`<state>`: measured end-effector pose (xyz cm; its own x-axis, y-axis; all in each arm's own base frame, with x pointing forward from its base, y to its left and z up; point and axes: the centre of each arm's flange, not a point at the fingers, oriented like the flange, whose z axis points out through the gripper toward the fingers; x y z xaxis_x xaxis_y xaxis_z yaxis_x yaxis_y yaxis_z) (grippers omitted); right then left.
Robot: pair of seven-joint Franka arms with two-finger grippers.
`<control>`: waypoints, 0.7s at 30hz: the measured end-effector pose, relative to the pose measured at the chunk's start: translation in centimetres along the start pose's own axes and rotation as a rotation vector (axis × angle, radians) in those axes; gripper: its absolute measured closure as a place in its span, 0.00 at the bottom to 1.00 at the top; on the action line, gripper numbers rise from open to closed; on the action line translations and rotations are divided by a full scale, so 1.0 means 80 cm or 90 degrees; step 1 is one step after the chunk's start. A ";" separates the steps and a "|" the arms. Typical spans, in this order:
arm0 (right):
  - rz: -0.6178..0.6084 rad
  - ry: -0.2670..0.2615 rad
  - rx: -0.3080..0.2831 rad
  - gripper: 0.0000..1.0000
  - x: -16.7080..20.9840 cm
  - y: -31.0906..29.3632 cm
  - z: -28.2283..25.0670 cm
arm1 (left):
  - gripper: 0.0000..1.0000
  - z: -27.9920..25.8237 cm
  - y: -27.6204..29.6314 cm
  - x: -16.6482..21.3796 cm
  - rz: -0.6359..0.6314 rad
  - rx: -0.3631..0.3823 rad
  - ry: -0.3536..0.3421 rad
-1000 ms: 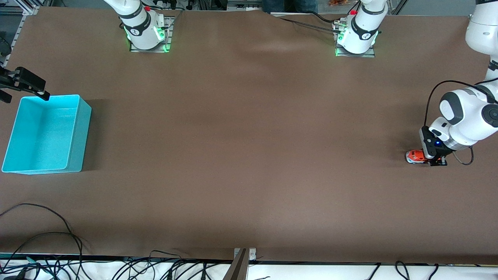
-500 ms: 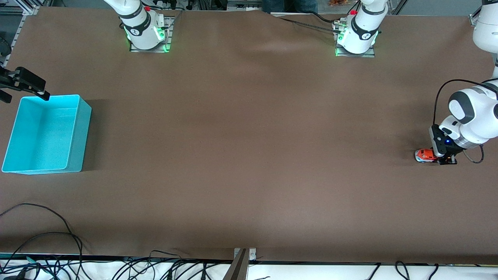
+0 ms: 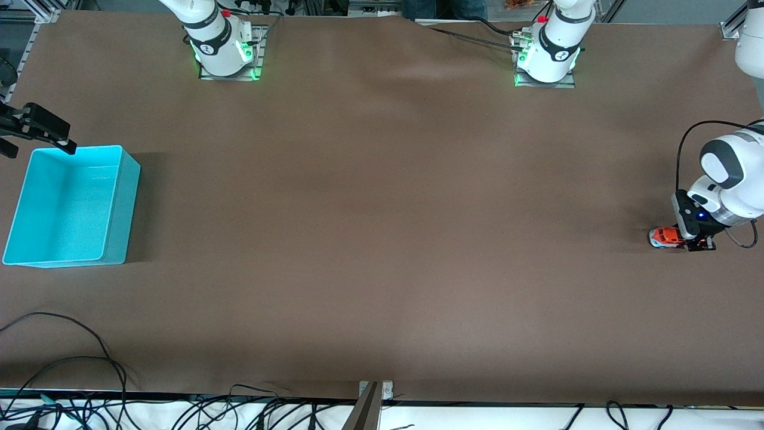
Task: Wind up bus and store in blue box
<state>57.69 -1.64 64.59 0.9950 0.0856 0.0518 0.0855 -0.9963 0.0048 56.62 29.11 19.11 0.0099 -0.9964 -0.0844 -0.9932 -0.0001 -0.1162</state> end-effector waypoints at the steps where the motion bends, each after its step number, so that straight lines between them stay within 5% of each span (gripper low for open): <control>1: 0.000 0.000 0.000 0.00 0.000 0.000 0.000 | 0.47 0.000 0.000 -0.002 0.000 0.000 0.000; 7: 0.000 0.000 0.000 0.00 0.000 0.000 0.000 | 0.44 0.001 0.001 -0.004 0.000 0.000 0.000; 18: 0.000 0.000 0.000 0.00 0.000 0.001 0.000 | 0.00 0.026 0.011 -0.005 0.001 -0.026 0.015; 21: 0.000 0.000 0.000 0.00 0.000 0.001 0.000 | 0.00 0.011 0.003 -0.004 0.005 -0.029 0.015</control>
<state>57.69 -1.68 64.59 0.9951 0.0849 0.0517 0.0847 -0.9964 0.0053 56.46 29.52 18.22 0.0005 -0.9981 -0.0618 -0.9975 0.0040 -0.0712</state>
